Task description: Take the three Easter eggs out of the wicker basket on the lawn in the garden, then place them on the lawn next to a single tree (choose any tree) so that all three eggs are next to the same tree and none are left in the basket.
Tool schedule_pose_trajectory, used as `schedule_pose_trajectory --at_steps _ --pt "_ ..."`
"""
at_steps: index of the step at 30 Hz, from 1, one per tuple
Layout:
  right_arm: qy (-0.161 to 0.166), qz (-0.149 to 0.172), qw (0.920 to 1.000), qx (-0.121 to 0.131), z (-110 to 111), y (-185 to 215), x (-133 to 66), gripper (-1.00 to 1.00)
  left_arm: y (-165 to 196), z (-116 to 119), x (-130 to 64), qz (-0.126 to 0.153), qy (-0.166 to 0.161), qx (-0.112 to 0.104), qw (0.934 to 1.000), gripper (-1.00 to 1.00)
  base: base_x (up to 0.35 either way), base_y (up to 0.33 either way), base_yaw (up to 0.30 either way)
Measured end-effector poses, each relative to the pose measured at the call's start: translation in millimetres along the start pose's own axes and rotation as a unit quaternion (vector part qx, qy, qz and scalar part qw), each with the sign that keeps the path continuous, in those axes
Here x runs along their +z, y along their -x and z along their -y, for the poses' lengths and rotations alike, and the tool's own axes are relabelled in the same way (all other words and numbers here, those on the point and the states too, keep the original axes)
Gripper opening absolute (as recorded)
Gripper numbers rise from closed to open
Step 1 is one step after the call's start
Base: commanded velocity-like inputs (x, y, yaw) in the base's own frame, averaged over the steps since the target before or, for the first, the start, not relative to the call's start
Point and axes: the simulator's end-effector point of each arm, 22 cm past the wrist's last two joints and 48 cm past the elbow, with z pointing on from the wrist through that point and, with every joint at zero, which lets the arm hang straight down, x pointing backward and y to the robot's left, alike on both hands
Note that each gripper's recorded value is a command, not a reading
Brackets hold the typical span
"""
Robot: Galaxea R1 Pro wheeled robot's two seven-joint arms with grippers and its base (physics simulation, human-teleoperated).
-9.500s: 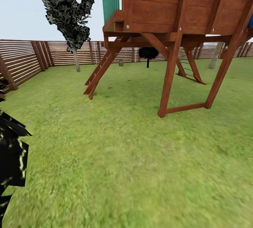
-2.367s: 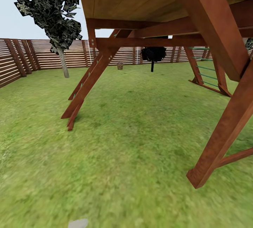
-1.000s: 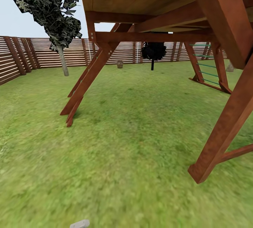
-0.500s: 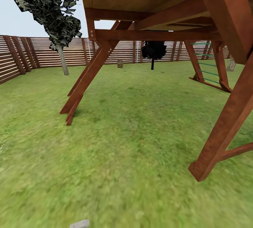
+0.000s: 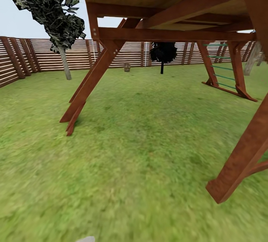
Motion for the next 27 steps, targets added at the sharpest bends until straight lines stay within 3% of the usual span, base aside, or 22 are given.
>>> schedule_pose_trajectory --at_steps 21,27 --pt "0.001 -0.007 1.0000 0.001 -3.9 -39.2 34.0 1.00 -34.9 -1.8 42.2 -0.011 -0.004 -0.002 0.9999 1.00 0.327 0.000 0.000" --pt "0.001 -0.012 0.9999 0.001 -4.3 -42.9 34.6 1.00 -39.7 -2.0 43.7 -0.017 -0.005 -0.001 0.9998 1.00 0.328 0.000 0.000"
